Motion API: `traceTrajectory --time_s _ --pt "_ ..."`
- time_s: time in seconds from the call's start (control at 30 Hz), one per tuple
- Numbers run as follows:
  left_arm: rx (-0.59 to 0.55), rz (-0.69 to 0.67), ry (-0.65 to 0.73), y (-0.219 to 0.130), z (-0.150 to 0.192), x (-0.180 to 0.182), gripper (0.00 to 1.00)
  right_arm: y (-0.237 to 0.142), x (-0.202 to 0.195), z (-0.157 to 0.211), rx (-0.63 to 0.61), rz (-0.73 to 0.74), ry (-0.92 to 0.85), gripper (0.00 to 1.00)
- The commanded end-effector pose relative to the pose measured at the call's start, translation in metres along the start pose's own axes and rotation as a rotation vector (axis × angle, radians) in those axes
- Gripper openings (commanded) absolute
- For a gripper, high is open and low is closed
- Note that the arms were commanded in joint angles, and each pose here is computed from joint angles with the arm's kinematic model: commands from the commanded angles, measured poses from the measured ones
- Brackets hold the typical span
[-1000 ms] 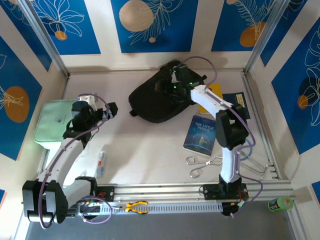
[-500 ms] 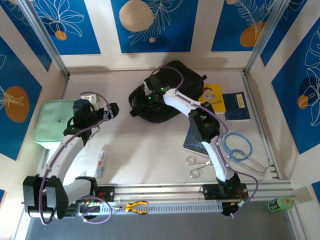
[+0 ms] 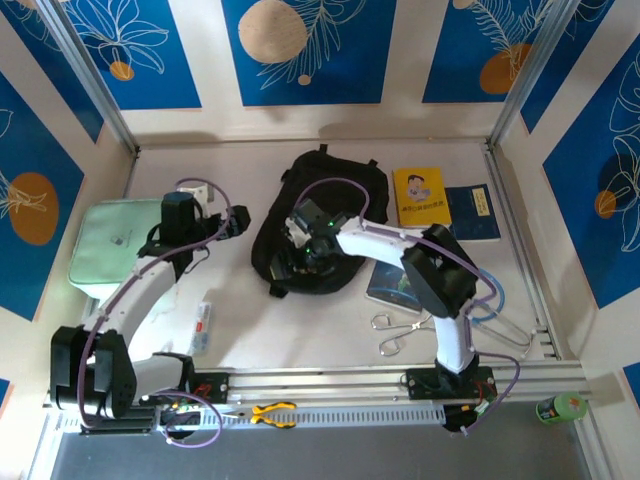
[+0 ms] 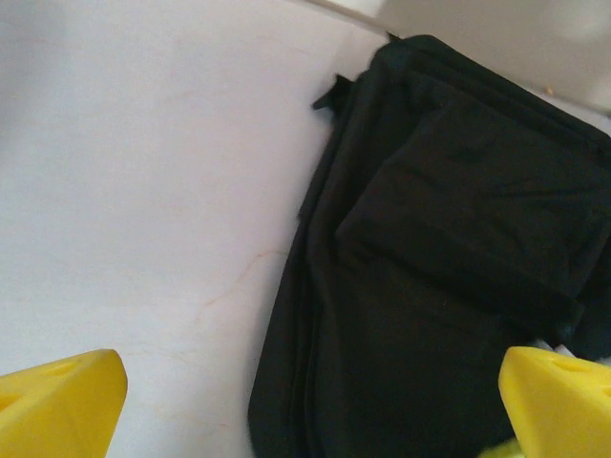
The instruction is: Pack books, pencil case, and school supplies into a backpack
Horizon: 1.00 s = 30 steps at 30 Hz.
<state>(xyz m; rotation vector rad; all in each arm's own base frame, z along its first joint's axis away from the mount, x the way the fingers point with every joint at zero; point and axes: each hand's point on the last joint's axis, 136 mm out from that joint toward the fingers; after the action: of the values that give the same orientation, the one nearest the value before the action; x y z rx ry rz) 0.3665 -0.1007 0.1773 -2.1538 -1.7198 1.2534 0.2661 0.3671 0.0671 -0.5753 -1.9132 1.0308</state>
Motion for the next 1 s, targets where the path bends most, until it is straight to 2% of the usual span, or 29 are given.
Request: traceTrajectory --time_s 0.0,0.1,0.2,0.33,0.4,0.47,0.53,0.63,0.87,0.97 --pt "0.049 0.063 0.065 0.002 0.001 -0.035 0.98 -0.061 0.001 -0.027 -0.167 0.011 0.061 0.80" --pt "0.122 0.101 0.115 0.010 0.020 -0.065 0.96 -0.110 -0.025 -0.035 -0.310 0.064 0.176 0.81" --pt "0.195 0.167 0.127 0.022 0.047 -0.096 0.92 -0.136 -0.061 -0.023 -0.400 0.117 0.303 0.82" --pt "0.280 0.208 0.113 0.047 0.087 -0.121 0.87 -0.149 -0.115 0.006 -0.420 0.209 0.501 0.81" --pt "0.329 0.201 0.096 0.060 0.108 -0.127 0.84 -0.147 -0.134 0.019 -0.396 0.215 0.574 0.75" --pt "0.367 0.183 0.082 0.070 0.123 -0.128 0.81 -0.142 -0.142 0.025 -0.368 0.220 0.597 0.60" --pt "0.387 0.159 0.076 0.077 0.134 -0.122 0.78 -0.136 -0.145 0.028 -0.341 0.229 0.598 0.51" --pt "0.360 0.049 0.070 0.088 0.135 -0.092 0.76 -0.128 -0.153 0.032 -0.308 0.251 0.606 0.38" --pt "0.339 -0.154 0.031 0.100 0.136 -0.019 0.74 -0.103 -0.169 0.028 -0.273 0.247 0.635 0.23" --pt "0.338 -0.220 -0.018 0.105 0.130 0.013 0.74 -0.091 -0.167 0.014 -0.275 0.210 0.620 0.21"
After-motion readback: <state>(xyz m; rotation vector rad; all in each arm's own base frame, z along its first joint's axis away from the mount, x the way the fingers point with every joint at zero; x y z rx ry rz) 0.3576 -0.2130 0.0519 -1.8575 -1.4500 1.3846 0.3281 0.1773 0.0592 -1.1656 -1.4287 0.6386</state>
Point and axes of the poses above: each hand's point on the last joint's axis, 136 mm out from that joint toward the fingers, its own y axis out along the fingers, its own x axis along the line the jaws close on, z = x × y, and after that the axes turned 8 degrees about -y, right-handed
